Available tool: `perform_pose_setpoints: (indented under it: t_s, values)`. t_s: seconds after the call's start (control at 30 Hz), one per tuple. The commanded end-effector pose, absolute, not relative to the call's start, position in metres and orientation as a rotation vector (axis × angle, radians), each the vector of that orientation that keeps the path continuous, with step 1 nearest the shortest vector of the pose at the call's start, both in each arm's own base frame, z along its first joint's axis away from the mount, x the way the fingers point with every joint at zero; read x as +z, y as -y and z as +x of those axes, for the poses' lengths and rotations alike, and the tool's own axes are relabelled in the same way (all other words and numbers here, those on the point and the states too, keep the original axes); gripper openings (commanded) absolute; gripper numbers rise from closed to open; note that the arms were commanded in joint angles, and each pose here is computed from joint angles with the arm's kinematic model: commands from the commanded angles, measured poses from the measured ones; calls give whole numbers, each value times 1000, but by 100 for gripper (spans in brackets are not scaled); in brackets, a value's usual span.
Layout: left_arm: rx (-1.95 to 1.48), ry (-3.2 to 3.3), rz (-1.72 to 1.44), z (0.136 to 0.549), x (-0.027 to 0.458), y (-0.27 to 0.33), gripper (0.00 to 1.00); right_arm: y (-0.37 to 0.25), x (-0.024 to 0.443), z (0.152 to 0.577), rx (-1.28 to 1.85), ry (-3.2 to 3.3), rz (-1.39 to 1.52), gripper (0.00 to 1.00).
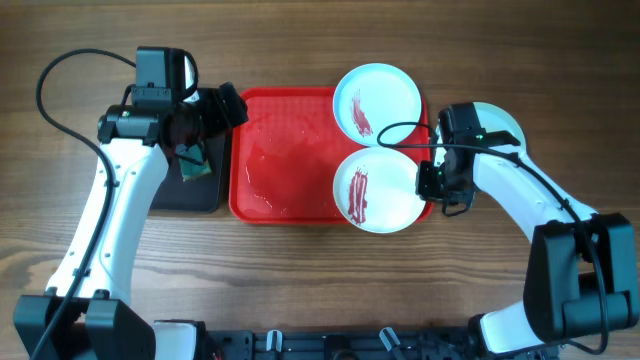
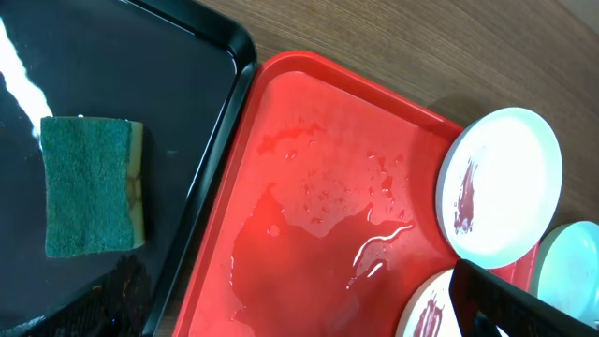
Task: Clean dirty plates on tray and stack at the side
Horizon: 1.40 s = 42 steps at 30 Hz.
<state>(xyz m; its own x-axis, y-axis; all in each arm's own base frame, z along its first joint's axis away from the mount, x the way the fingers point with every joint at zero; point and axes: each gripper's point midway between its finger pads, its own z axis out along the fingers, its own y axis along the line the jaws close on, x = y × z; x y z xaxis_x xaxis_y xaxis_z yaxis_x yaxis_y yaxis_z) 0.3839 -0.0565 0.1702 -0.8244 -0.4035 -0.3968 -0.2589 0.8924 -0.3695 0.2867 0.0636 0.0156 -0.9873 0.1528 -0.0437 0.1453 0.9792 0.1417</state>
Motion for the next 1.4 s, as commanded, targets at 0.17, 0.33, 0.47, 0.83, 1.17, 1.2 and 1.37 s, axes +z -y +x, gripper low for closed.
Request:
perform_pose_setpoints:
  t_s: [0.17, 0.33, 0.47, 0.83, 1.17, 1.2, 1.37]
  values:
    - [-401, -2601, -451, 384, 164, 57, 99, -79, 16, 290, 276, -3051, 139, 6]
    - [-402, -2601, -451, 384, 164, 58, 98, -101, 17, 283, 314, -3063, 53, 4]
    - [-402, -2601, -451, 384, 164, 58, 98, -137, 23, 276, 414, -3068, 46, 4]
    - [-398, -2615, -455, 381, 162, 57, 98, -215, 29, 319, 481, -2803, 378, 4]
    - [-396, -2627, -459, 378, 161, 57, 99, -238, 13, 324, 542, -2793, 313, 20]
    - [-396, -2628, -459, 378, 161, 57, 98, -240, 14, 327, 545, -2780, 266, 24]
    - [-390, -2652, -466, 374, 156, 57, 96, -239, 13, 330, 533, -2770, 173, 29]
